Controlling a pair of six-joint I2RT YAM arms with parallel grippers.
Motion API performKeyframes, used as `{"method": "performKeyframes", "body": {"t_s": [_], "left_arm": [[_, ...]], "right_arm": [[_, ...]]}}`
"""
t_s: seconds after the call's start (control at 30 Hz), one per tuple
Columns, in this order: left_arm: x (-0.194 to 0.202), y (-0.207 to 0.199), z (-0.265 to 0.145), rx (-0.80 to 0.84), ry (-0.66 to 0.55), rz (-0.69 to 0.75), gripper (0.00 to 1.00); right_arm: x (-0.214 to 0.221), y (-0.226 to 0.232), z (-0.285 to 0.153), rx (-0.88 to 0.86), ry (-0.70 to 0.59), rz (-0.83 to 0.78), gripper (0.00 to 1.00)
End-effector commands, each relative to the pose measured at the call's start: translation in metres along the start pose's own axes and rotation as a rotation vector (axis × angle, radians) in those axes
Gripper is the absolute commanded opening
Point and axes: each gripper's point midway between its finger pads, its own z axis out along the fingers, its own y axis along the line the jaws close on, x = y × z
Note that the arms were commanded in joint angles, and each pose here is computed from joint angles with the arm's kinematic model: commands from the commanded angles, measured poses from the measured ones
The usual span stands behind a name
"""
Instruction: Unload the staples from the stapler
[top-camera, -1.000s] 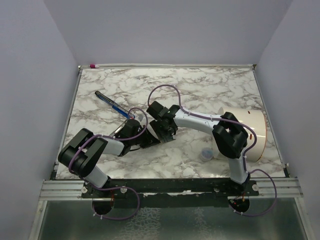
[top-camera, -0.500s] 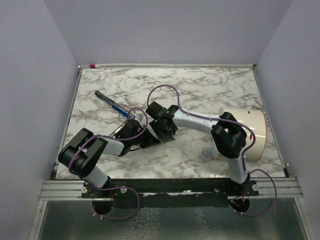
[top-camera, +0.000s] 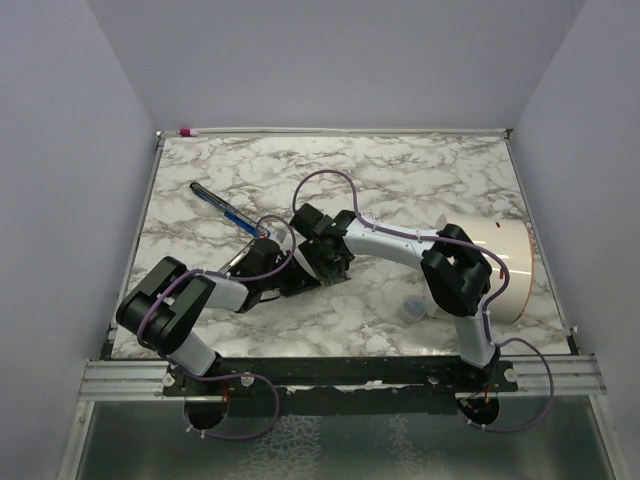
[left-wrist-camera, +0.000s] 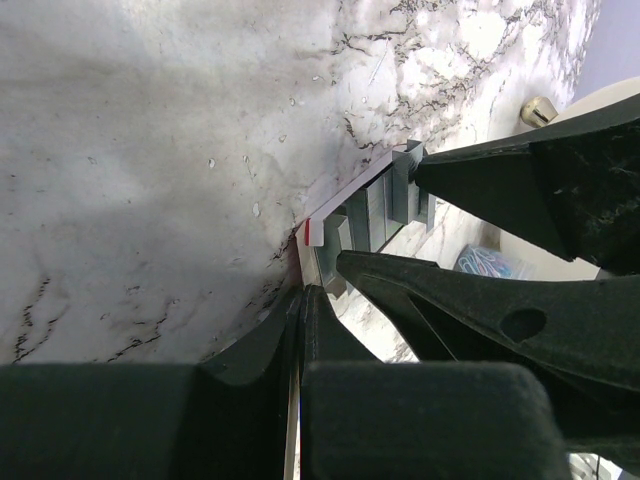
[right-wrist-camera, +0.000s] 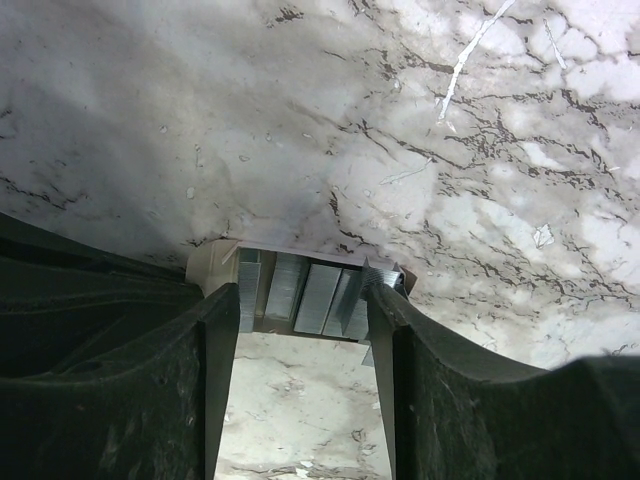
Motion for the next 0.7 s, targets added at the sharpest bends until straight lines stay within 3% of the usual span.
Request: {"method": "performKeyframes", "body": {"t_s": [0.0, 0.67], "left_arm": [[0.000, -0.008, -0.002, 0.030, 0.000, 0.019, 0.00], [0.000, -0.009, -0.002, 0.031, 0.001, 0.021, 0.00]], "right_arm": [[-0.002, -0.002, -0.002, 0.034, -0.009, 0.002, 0.53], [-0.008, -0.003, -0.012, 0.030, -0.038, 0.015, 0.43]]}}
